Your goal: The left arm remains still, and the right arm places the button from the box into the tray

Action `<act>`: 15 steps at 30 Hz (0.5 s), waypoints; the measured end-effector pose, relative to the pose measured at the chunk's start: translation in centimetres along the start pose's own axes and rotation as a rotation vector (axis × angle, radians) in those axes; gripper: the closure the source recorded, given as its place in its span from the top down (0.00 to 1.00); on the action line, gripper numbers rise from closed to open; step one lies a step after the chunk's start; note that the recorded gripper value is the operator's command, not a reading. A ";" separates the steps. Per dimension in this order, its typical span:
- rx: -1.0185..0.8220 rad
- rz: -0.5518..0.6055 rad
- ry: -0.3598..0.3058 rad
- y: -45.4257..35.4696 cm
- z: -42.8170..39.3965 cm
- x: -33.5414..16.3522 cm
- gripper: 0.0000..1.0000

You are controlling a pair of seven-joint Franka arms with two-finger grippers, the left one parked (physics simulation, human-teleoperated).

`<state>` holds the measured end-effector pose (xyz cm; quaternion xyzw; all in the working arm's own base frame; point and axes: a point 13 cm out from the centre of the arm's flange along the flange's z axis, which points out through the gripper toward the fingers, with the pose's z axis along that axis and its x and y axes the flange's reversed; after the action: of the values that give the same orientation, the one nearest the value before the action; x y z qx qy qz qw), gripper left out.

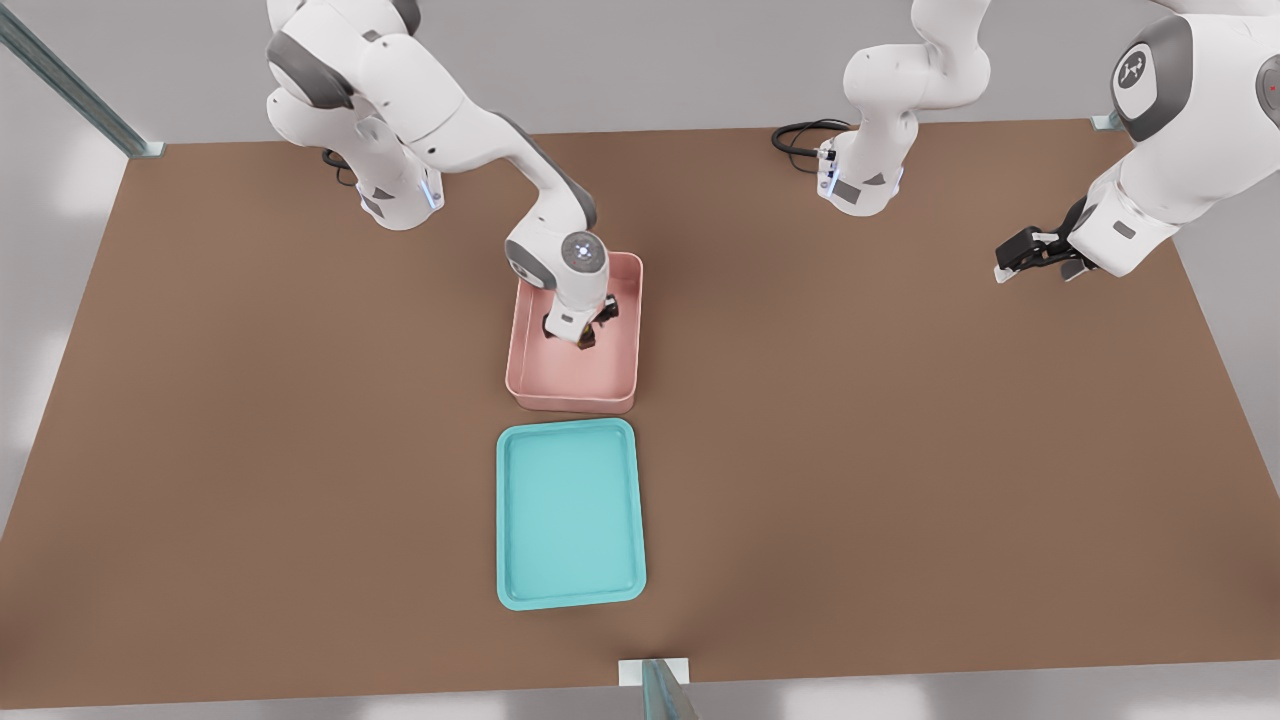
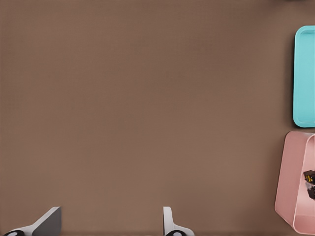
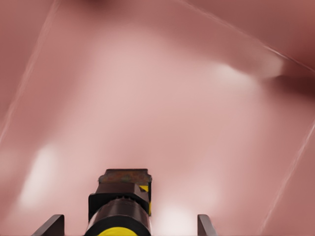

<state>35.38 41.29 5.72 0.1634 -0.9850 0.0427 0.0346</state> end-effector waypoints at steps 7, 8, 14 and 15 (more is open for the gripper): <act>-0.013 0.050 -0.027 0.7 1.7 -0.4 1.00; -0.015 0.057 -0.030 0.7 1.7 -0.4 0.90; -0.026 0.090 -0.044 1.2 1.3 -0.4 0.50; -0.025 0.094 -0.041 1.1 1.4 -0.2 0.50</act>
<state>35.14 42.24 4.20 0.1173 -0.9926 0.0287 0.0142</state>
